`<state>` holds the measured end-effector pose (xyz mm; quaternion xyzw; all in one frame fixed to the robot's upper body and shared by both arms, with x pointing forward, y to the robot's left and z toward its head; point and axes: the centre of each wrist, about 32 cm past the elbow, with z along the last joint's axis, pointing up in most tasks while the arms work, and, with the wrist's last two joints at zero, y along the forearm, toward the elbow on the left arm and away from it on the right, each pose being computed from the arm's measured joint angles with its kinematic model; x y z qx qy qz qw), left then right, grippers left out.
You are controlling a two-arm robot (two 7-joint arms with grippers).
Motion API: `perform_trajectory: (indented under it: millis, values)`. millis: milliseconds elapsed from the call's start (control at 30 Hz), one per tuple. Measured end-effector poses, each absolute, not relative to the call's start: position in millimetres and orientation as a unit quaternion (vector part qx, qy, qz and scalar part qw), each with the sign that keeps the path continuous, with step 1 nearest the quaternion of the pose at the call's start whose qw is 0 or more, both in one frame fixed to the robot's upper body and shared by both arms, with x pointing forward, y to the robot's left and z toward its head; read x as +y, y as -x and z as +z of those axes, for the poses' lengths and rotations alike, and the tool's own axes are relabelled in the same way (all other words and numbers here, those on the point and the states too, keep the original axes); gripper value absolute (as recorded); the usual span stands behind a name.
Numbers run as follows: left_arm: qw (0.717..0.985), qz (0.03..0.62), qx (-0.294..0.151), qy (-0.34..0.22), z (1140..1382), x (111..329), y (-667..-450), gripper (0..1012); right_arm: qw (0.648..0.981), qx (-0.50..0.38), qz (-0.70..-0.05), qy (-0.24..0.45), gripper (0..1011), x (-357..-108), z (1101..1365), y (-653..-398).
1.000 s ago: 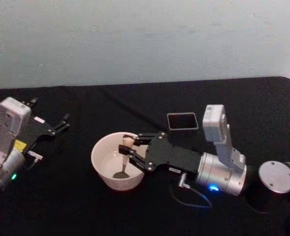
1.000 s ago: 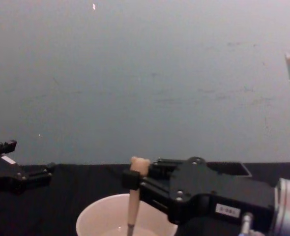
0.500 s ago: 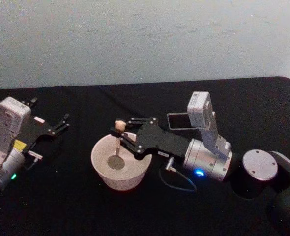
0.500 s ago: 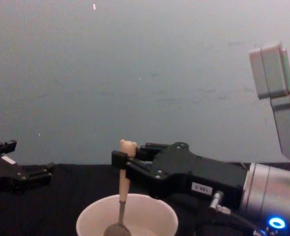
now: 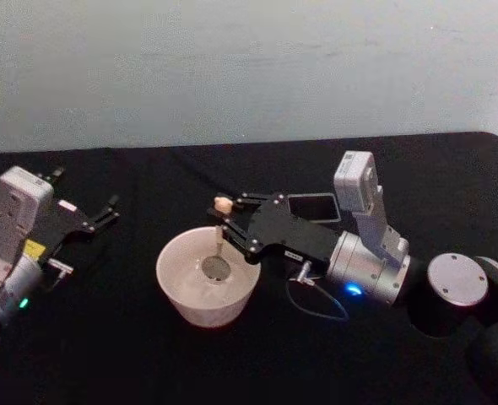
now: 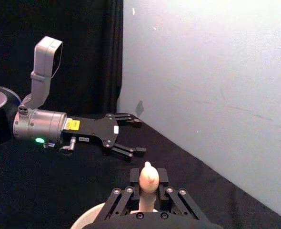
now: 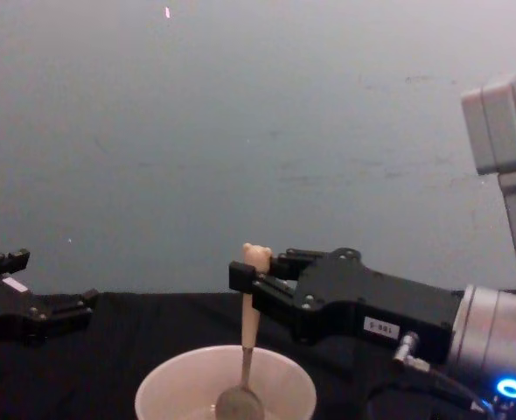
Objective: Pick up the stirring spoon with one hand, stir inside the cup, then place it back in its original position.
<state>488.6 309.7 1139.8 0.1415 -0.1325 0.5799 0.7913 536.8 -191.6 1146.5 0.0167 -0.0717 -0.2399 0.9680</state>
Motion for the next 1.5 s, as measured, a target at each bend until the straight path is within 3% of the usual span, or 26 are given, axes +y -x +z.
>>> perform_trajectory:
  millis: [567, 900, 1200, 1500]
  values:
    - [0.791, 0.58, -0.132, -0.141, 1139.8, 309.7, -488.6, 1001, 0.971, -0.07, -0.23, -0.009, 212, -211.2, 1148.1, -521.1]
    - [0.791, 0.58, -0.132, -0.142, 1139.8, 309.7, -488.6, 1001, 0.982, -0.058, -0.182, -0.016, 212, -198.7, 1147.0, -506.7]
    - [0.791, 0.58, -0.132, -0.141, 1139.8, 309.7, -488.6, 1001, 0.979, -0.061, -0.195, -0.021, 212, -177.6, 1146.4, -521.4]
    - [0.791, 0.58, -0.132, -0.142, 1139.8, 309.7, -488.6, 1001, 0.971, -0.07, -0.227, -0.02, 212, -180.6, 1147.8, -535.9]
